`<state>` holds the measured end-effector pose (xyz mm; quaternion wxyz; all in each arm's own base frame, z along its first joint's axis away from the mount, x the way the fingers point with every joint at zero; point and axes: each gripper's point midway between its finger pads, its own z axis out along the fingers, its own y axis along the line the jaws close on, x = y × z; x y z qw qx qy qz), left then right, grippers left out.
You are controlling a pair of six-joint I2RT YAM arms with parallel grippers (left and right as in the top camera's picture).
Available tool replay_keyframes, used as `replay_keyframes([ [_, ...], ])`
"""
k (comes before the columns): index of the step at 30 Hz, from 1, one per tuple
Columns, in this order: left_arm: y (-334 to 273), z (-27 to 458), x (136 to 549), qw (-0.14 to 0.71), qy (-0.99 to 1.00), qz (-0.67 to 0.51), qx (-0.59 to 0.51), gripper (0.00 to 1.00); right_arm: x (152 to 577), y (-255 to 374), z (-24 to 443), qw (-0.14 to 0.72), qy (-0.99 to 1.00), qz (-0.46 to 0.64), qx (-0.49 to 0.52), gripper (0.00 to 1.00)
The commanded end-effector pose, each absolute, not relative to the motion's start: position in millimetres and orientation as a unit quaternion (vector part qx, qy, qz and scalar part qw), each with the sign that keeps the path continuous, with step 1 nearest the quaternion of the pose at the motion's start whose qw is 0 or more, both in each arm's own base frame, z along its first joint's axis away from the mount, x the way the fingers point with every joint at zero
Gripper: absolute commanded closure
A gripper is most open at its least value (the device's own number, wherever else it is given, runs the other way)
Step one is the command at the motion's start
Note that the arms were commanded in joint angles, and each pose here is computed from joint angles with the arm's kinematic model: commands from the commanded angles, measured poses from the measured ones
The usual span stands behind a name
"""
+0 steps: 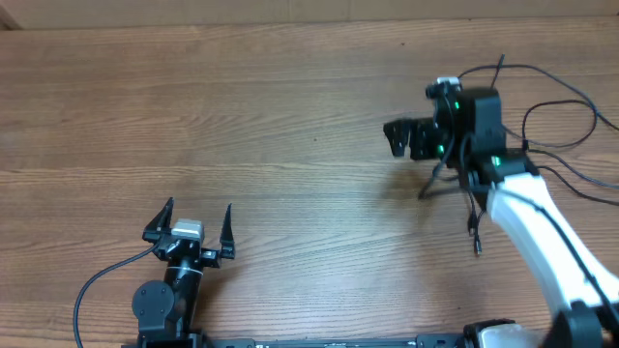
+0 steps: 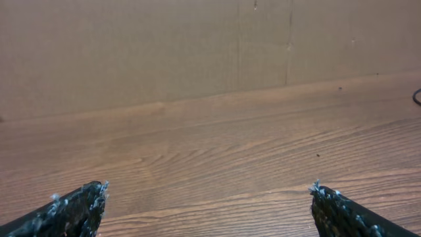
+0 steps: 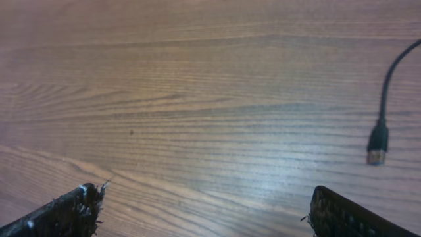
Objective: Untangle cables
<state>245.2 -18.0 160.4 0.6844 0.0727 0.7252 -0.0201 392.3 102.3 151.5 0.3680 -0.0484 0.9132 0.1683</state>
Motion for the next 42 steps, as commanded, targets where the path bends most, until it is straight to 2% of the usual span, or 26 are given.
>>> replay_keyframes([
  [1,-17.8,160.5,244.8,0.686,0.723,-0.015,0.081,0.00,371.2,97.6,158.6,0.400,0.900,0.166,-0.052,0.00],
  [12,-17.8,160.5,244.8,0.686,0.723,-0.015,0.081,0.00,344.7,94.2,198.5,0.541,0.818,0.181,-0.068,0.00],
  [19,-17.8,160.5,244.8,0.686,0.723,-0.015,0.081,0.00,315.6,89.3,206.7,0.634,0.747,0.186,-0.078,0.00],
  [25,-17.8,160.5,244.8,0.686,0.723,-0.015,0.081,0.00,289.1,79.7,201.9,0.681,0.707,0.177,-0.072,0.00],
  [38,-17.8,160.5,244.8,0.686,0.723,-0.015,0.081,0.00,262.4,71.5,205.0,0.725,0.664,0.171,-0.067,0.00],
  [42,-17.8,160.6,244.8,0.686,0.723,-0.015,0.081,0.00,259.8,71.0,195.7,0.712,0.678,0.170,-0.066,0.00],
])
